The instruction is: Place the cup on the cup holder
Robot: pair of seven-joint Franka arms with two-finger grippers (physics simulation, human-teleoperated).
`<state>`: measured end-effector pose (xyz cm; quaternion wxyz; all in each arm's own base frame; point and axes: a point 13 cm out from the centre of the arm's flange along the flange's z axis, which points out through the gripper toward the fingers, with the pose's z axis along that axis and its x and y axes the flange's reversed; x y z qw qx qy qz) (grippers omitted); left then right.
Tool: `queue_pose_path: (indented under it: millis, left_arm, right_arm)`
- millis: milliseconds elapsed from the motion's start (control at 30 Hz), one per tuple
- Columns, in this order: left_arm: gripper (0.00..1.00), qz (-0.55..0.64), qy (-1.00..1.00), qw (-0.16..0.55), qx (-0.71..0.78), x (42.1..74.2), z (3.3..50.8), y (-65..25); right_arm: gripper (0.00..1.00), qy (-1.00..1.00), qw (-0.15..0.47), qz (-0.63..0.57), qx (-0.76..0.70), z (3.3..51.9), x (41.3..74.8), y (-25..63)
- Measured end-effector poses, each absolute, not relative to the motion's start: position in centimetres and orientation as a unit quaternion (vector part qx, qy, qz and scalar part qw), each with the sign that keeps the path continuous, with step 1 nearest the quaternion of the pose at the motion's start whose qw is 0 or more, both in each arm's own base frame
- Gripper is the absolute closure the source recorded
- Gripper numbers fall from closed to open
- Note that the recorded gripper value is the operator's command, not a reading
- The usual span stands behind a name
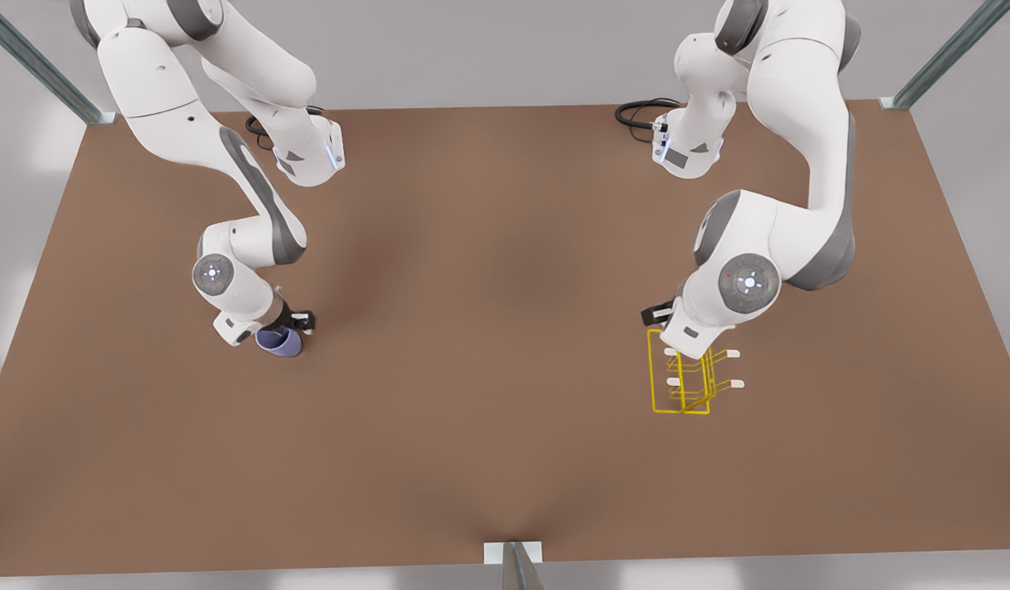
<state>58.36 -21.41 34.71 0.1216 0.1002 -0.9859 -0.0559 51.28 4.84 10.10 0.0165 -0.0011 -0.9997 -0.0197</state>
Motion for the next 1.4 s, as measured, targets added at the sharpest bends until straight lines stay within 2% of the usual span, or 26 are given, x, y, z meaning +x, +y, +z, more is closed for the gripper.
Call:
queue_pose_path:
  millis: [500,667,800,933,1067,1133,1300,1400]
  left_arm:
    - [0.0,-0.059,-0.985,0.121,0.11,58.2,34.6,-21.8]
    - [0.0,-0.059,-0.984,0.121,0.112,58.2,34.6,-21.8]
    - [0.0,-0.059,-0.984,0.12,0.114,58.2,34.7,-21.8]
    - [0.0,-0.059,-0.984,0.12,0.116,58.3,34.7,-21.8]
    - [0.0,-0.06,-0.984,0.12,0.116,58.2,34.6,-21.8]
    - [0.0,-0.061,-0.984,0.12,0.117,58.2,34.6,-21.8]
    - [0.0,-0.062,-0.984,0.121,0.117,58.2,34.5,-22.0]
    - [0.0,-0.063,-0.984,0.122,0.116,58.1,34.3,-22.3]
  right_arm:
    - [0.79,-1.0,0.012,-0.017,0.007,10.1,51.4,3.9]
    - [0.79,-0.999,0.001,-0.016,0.032,14.5,51.5,6.4]
    - [0.79,-0.997,0.003,-0.02,0.072,17.0,51.8,11.9]
    - [0.79,-0.995,-0.003,-0.048,0.092,20.6,56.0,18.3]
    - [0.79,-0.993,0.004,-0.08,0.085,24.1,57.8,25.1]
    - [0.79,-0.991,0.021,-0.107,0.08,24.2,57.9,29.0]
    - [0.79,-0.974,0.085,-0.199,0.062,22.0,54.9,41.6]
    - [0.79,-0.958,0.1,-0.267,0.021,22.7,55.3,47.1]
